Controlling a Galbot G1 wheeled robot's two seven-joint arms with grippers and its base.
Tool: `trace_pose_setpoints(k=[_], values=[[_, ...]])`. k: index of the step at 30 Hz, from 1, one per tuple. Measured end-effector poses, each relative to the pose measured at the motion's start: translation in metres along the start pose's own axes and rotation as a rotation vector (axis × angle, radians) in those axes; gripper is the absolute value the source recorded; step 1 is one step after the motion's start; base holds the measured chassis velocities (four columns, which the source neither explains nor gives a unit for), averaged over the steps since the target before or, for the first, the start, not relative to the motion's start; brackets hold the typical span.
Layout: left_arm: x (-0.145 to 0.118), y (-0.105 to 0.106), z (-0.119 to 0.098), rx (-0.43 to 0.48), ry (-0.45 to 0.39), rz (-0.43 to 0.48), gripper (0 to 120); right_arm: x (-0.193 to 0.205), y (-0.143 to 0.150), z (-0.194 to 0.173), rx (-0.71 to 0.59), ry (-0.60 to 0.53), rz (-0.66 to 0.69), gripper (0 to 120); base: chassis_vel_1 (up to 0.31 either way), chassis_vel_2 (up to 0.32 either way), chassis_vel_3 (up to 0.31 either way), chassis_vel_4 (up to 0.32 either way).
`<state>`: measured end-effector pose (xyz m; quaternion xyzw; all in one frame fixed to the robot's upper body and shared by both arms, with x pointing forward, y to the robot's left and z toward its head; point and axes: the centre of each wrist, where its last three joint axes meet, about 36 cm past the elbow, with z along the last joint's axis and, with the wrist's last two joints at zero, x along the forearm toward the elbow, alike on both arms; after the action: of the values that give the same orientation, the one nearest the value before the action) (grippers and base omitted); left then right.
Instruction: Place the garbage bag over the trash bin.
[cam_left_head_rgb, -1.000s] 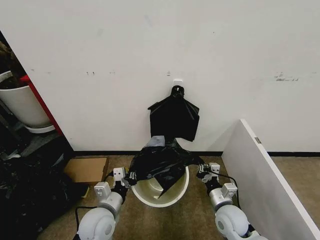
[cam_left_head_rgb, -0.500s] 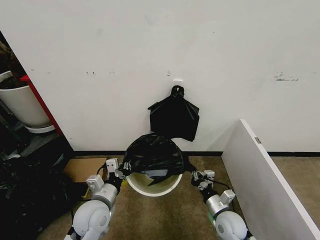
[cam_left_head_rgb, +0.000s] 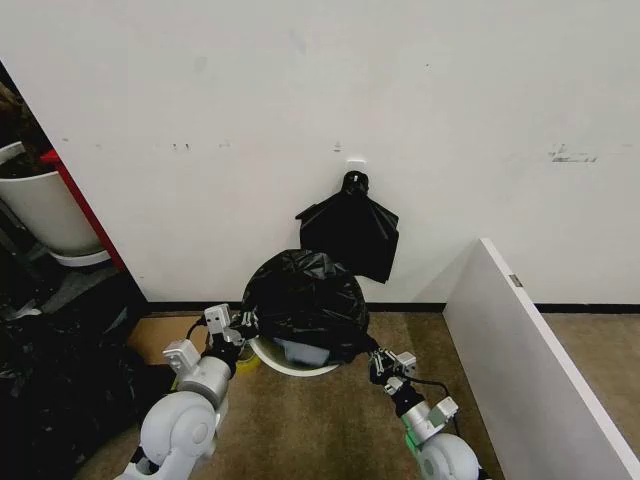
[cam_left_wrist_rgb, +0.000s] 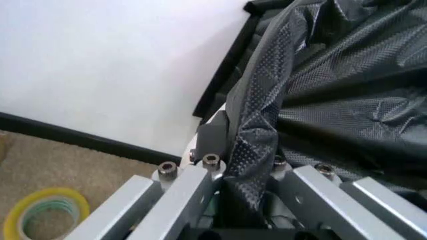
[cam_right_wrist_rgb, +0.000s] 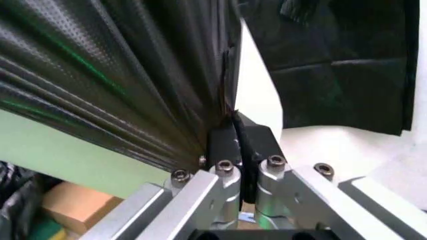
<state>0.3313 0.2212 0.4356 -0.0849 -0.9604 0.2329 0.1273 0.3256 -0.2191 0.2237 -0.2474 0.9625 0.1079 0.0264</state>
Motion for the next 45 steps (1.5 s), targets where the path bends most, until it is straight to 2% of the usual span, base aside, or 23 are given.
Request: trace_pose_setpoints(k=[3, 6, 10, 11, 16, 19, 22, 24, 25, 26, 27, 29, 31, 32, 37, 40, 45], values=[[0.0, -0.002, 0.002, -0.005, -0.002, 0.001, 0, 0.001, 0.001, 0.0, 0.011, 0.001, 0.016, 4, 0.0, 0.0, 0.0, 0.0], [-0.003, -0.001, 0.006, -0.007, -0.007, -0.007, 0, -0.002, 0.009, -0.012, 0.055, 0.011, 0.127, 16, 0.0, 0.0, 0.0, 0.0], [-0.007, 0.0, 0.006, -0.007, -0.011, -0.019, 0, 0.003, 0.016, -0.021, 0.178, 0.081, 0.272, 32, 0.0, 0.0, 0.0, 0.0], [-0.007, 0.0, 0.006, -0.007, -0.011, -0.019, 0, 0.003, 0.016, -0.021, 0.178, 0.081, 0.272, 32, 0.0, 0.0, 0.0, 0.0], [-0.011, 0.005, 0.007, -0.009, -0.013, -0.045, 0, 0.007, 0.041, -0.04, 0.22, 0.109, 0.466, 53, 0.0, 0.0, 0.0, 0.0], [-0.012, 0.007, 0.008, -0.01, -0.012, -0.052, 0, 0.011, 0.049, -0.044, 0.216, 0.078, 0.462, 61, 0.0, 0.0, 0.0, 0.0], [-0.013, 0.009, 0.011, -0.011, -0.011, -0.06, 0, 0.023, 0.057, -0.045, 0.23, -0.027, 0.34, 73, 0.0, 0.0, 0.0, 0.0], [-0.014, 0.009, 0.012, -0.01, -0.011, -0.062, 0, 0.04, 0.058, -0.042, 0.299, -0.137, 0.063, 84, 0.0, 0.0, 0.0, 0.0], [-0.015, 0.009, 0.012, -0.01, -0.013, -0.063, 0, 0.047, 0.057, -0.042, 0.327, -0.159, -0.049, 88, 0.0, 0.0, 0.0, 0.0], [-0.015, 0.009, 0.012, -0.01, -0.013, -0.063, 0, 0.047, 0.057, -0.042, 0.327, -0.159, -0.049, 88, 0.0, 0.0, 0.0, 0.0], [-0.015, 0.009, 0.011, -0.008, -0.015, -0.067, 0, 0.052, 0.056, -0.041, 0.353, -0.166, -0.131, 91, 0.0, 0.0, 0.0, 0.0], [-0.015, 0.011, 0.01, -0.005, -0.02, -0.079, 0, 0.055, 0.053, -0.042, 0.421, -0.163, -0.214, 98, 0.0, 0.0, 0.0, 0.0], [-0.015, 0.012, 0.008, -0.001, -0.024, -0.086, 0, 0.054, 0.049, -0.044, 0.509, -0.16, -0.26, 100, 0.0, 0.0, 0.0, 0.0], [-0.015, 0.012, 0.008, -0.001, -0.024, -0.086, 0, 0.054, 0.049, -0.044, 0.509, -0.16, -0.26, 100, 0.0, 0.0, 0.0, 0.0], [-0.015, 0.008, 0.009, 0.017, -0.016, -0.079, 0, 0.044, 0.049, -0.047, 0.71, -0.167, -0.244, 100, 0.0, 0.0, 0.0, 0.0], [-0.015, 0.007, 0.011, 0.021, -0.011, -0.075, 0, 0.039, 0.052, -0.047, 0.745, -0.172, -0.23, 97, 0.0, 0.0, 0.0, 0.0], [-0.016, 0.004, 0.011, 0.023, -0.007, -0.069, 0, 0.032, 0.056, -0.045, 0.76, -0.18, -0.21, 77, 0.0, 0.0, 0.0, 0.0]])
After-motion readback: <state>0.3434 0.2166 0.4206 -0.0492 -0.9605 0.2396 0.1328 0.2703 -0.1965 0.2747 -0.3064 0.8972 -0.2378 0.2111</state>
